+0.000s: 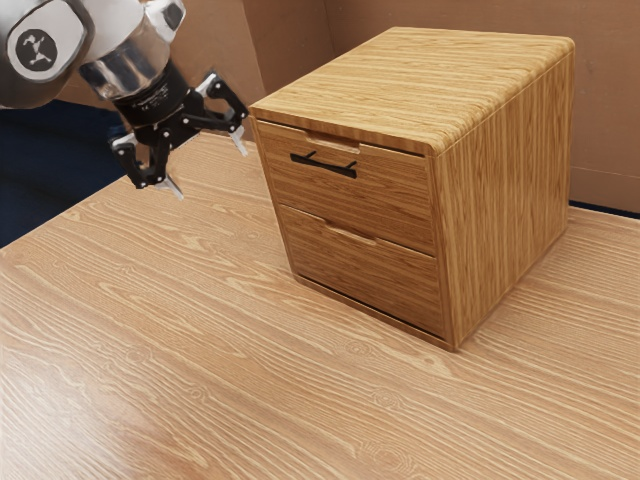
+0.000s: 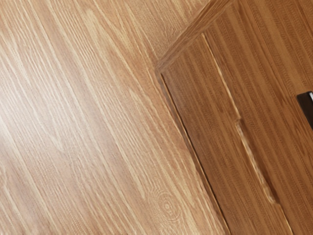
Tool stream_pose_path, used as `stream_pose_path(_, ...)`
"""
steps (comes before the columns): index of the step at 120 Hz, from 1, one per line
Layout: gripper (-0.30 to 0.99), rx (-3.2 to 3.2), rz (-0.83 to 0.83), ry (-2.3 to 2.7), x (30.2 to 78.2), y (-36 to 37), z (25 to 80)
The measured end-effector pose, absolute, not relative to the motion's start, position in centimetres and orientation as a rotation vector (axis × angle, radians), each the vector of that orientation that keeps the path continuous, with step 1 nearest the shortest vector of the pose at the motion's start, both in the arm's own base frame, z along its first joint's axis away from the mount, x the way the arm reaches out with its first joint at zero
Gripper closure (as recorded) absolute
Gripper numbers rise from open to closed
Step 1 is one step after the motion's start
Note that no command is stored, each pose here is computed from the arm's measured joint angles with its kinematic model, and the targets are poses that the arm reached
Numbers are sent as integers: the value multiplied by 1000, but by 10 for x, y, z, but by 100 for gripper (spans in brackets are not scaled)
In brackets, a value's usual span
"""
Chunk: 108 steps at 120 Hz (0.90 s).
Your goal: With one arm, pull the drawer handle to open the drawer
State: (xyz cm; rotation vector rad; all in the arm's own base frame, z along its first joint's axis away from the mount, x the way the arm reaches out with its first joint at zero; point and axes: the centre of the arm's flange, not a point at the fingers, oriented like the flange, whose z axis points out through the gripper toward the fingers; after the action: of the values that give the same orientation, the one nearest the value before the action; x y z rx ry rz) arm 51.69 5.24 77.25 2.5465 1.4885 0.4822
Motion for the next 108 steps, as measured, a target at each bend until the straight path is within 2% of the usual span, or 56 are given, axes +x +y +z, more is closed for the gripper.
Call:
stream_pose_path(7,0,2498,444,1554,517,56,725)
stream_pose_path(19,0,2374,512,1616,517,57,693)
stream_pose_path(48,0,2094,681,1672,538,53,683)
stream_pose_path(108,0,1879,724,1714,558,27,654)
